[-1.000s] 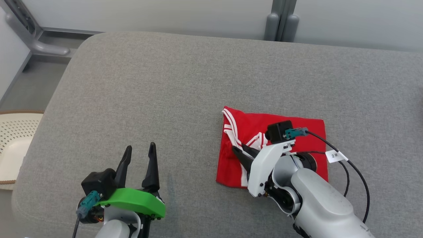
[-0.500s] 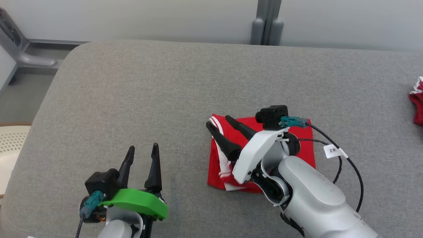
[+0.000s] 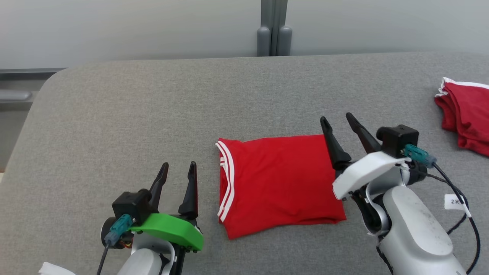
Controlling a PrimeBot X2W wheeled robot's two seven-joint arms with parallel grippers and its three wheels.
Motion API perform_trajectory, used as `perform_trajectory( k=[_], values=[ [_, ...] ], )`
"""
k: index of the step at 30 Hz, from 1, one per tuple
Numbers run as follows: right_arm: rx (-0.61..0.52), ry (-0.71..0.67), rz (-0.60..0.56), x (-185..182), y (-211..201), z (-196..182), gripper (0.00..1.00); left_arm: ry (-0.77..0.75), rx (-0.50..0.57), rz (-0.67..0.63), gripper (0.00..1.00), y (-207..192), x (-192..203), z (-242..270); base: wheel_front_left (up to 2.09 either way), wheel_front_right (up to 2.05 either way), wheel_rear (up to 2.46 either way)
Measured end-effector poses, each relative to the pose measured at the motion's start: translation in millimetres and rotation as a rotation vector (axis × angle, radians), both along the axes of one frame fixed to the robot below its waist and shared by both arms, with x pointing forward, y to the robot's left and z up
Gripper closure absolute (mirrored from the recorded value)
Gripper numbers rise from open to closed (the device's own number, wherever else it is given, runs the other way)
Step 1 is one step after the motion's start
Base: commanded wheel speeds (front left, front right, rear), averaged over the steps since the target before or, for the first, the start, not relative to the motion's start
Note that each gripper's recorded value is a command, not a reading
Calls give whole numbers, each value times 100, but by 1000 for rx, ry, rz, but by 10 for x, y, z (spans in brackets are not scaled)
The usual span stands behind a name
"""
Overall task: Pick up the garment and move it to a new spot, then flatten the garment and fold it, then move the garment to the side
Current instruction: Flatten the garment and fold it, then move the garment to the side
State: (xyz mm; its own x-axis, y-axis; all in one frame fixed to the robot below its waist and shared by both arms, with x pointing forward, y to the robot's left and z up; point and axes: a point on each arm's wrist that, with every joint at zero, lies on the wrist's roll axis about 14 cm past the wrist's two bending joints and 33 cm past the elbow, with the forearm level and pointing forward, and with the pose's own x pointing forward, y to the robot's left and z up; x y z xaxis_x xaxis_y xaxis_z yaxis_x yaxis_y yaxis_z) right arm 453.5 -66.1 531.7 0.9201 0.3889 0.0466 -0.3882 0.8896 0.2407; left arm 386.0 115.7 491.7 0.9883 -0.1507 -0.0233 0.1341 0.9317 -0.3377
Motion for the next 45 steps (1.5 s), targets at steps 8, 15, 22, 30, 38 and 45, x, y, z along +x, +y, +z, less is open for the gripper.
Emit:
perform_trajectory(
  k=[8,15,22,30,38,45],
  values=[
    [-74,-56,-197,-281,-676,-56,0,-2,24,-47,0,-153,25,-19,0,0,0],
    [-101,-61,-284,-550,-927,-100,0,6,34,-27,0,-106,-73,-72,0,0,0],
    [-95,-75,-298,-657,-961,-46,0,-14,41,8,0,-5,-143,-29,0,0,0],
    [-79,-63,-278,-680,-891,-58,0,-31,56,29,0,59,-187,3,0,0,0],
    [-80,-56,-271,-675,-872,-71,0,-36,60,39,0,89,-183,12,0,0,0],
    [-81,-47,-272,-671,-876,-100,0,-34,59,46,0,108,-180,5,0,0,0]
  ],
)
